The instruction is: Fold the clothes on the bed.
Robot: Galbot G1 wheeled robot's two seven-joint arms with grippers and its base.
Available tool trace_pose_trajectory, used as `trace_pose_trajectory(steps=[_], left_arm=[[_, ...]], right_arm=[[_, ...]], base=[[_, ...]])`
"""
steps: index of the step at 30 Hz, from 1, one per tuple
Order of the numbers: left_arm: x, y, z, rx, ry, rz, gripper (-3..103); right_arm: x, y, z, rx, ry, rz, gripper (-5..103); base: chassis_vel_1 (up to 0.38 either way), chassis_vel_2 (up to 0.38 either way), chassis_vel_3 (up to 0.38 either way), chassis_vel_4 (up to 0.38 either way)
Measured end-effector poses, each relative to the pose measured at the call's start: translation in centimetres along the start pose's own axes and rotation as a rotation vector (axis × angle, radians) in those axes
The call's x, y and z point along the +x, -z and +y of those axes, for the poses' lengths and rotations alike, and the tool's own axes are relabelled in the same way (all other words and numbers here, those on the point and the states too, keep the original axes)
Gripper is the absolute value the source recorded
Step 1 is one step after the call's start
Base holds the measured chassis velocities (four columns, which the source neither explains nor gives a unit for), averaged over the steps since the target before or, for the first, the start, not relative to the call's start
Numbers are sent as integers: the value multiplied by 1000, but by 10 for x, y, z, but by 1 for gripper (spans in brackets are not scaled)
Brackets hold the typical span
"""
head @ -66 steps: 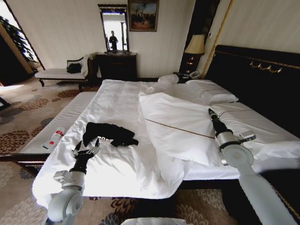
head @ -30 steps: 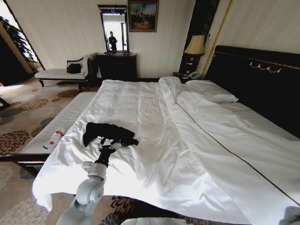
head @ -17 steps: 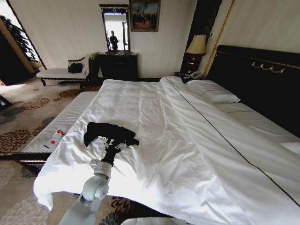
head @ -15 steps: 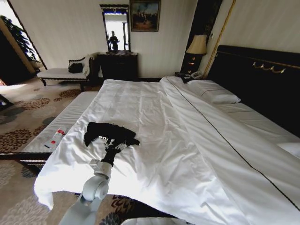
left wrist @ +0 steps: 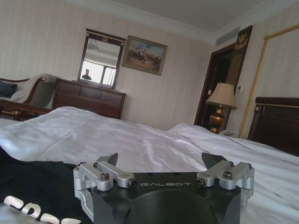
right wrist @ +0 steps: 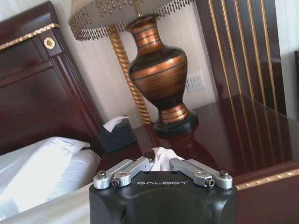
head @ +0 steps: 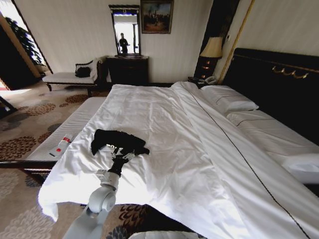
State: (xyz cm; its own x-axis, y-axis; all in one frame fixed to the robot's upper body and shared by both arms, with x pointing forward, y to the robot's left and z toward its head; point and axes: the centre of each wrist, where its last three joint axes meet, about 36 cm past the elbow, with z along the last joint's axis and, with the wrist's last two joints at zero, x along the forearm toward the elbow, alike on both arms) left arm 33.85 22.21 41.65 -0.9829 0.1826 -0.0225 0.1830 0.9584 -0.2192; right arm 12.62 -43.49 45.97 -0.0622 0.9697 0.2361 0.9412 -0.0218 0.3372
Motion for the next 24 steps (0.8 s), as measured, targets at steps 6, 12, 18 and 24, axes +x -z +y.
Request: trace_pose_trajectory(steps=[6, 12, 18, 24], left_arm=[[0, 0, 6, -9, 13, 2, 100], [3, -2, 10, -10, 29, 3, 100], [5, -4, 11, -11, 37, 1, 100], [7, -3, 7, -5, 37, -4, 100]], right_arm=[[18, -10, 9, 21, -21, 83, 16], [39, 26, 35, 44, -22, 70, 38], [58, 76, 60, 23, 75, -57, 60], [65, 97, 72, 17, 169, -147, 76]], base=[[0, 0, 0, 0], [0, 0, 0, 0], [0, 0, 0, 0], [0, 0, 0, 0]])
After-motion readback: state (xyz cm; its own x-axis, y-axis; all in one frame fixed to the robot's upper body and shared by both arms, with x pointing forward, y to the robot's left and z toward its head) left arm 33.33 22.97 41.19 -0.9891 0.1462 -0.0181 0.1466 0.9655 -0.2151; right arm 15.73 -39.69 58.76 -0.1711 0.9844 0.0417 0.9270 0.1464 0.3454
